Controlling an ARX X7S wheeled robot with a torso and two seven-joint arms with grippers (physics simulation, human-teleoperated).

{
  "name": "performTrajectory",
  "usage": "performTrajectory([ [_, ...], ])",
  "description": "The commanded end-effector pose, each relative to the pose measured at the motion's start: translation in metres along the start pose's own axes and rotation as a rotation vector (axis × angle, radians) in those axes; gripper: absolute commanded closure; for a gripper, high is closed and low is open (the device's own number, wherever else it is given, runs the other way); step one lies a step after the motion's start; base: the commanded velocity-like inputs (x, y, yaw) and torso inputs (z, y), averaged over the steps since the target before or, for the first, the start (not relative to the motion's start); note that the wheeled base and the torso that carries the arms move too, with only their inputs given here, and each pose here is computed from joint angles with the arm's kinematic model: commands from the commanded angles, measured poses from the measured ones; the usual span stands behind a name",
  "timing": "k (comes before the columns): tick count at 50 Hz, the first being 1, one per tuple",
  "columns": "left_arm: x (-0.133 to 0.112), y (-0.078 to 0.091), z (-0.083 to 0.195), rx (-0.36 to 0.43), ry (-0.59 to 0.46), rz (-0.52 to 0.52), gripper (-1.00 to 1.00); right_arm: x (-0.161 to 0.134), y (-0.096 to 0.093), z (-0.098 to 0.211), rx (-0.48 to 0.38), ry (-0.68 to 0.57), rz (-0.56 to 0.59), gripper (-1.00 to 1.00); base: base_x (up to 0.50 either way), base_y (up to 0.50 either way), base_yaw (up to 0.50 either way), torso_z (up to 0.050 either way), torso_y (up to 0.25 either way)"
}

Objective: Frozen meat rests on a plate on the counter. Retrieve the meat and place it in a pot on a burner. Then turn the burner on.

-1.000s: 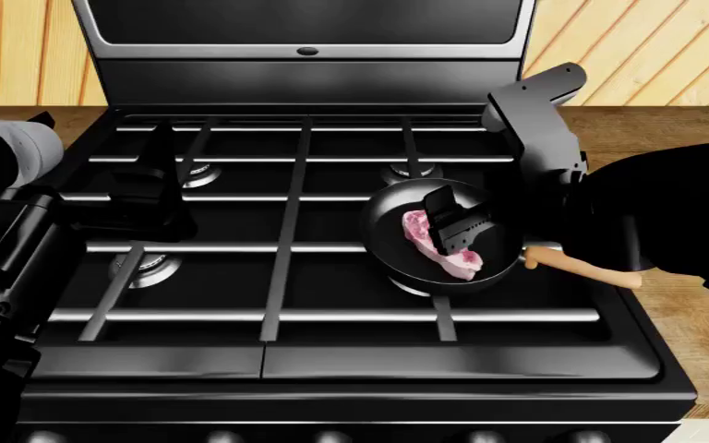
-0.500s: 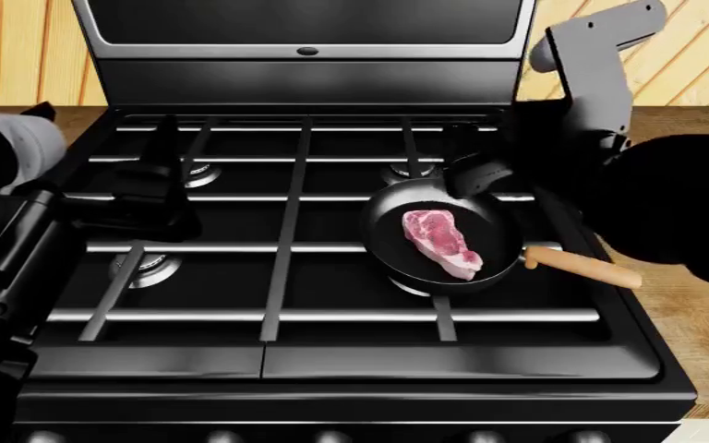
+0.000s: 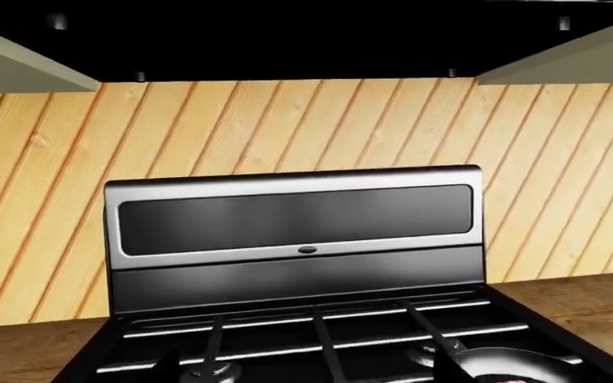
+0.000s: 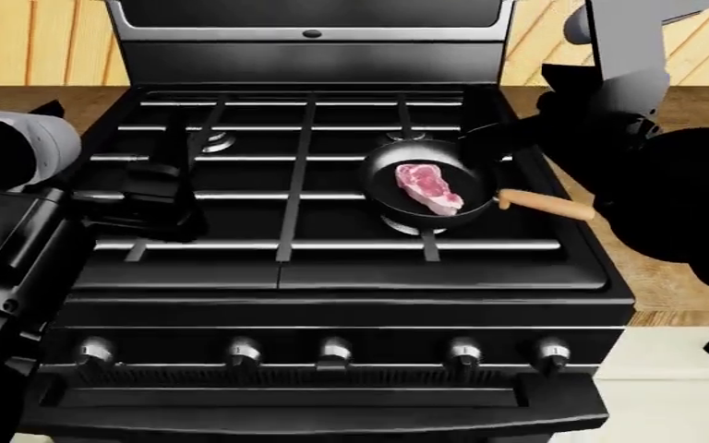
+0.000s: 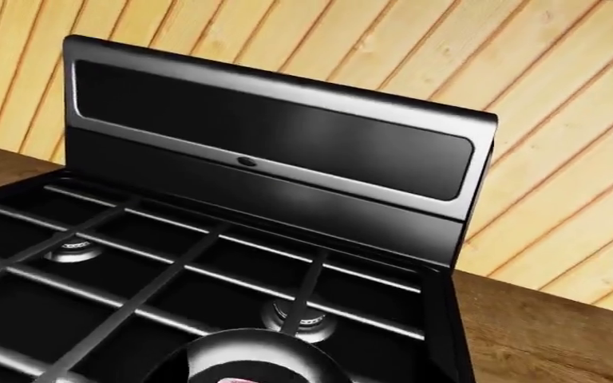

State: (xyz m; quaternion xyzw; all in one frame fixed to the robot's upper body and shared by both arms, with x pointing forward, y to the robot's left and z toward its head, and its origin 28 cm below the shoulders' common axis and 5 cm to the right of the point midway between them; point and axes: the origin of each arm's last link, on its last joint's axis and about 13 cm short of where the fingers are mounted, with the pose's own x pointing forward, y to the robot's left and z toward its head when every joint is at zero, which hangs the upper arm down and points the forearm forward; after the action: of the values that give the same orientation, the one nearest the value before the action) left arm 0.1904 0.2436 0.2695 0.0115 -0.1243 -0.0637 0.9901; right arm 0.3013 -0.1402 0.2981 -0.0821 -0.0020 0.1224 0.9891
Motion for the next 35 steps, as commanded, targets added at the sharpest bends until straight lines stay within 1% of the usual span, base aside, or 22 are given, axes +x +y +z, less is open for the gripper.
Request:
performTrajectory([
  [1,0.0004,-0.0014,0.0001,0.002,0.003,-0.005,-1.0,-0.0004,-0.0006,-0.0014,-0.006,-0.007,-0.006,-1.0,-0.5,0.0,0.0,0.0,0.0],
  [9,0.0011,-0.0027,0.0008,0.004,0.006,-0.01,-1.0,0.0004,-0.0004,-0.0029,-0.007,-0.008,-0.003,-1.0,-0.47,0.0,0.0,0.0,0.0],
  [35,0.0018,-0.0019,-0.0029,0.007,0.011,-0.007,-1.0,-0.0043,0.0002,-0.0047,0.004,-0.022,-0.008,-1.0,-0.38,0.0,0.0,0.0,0.0],
])
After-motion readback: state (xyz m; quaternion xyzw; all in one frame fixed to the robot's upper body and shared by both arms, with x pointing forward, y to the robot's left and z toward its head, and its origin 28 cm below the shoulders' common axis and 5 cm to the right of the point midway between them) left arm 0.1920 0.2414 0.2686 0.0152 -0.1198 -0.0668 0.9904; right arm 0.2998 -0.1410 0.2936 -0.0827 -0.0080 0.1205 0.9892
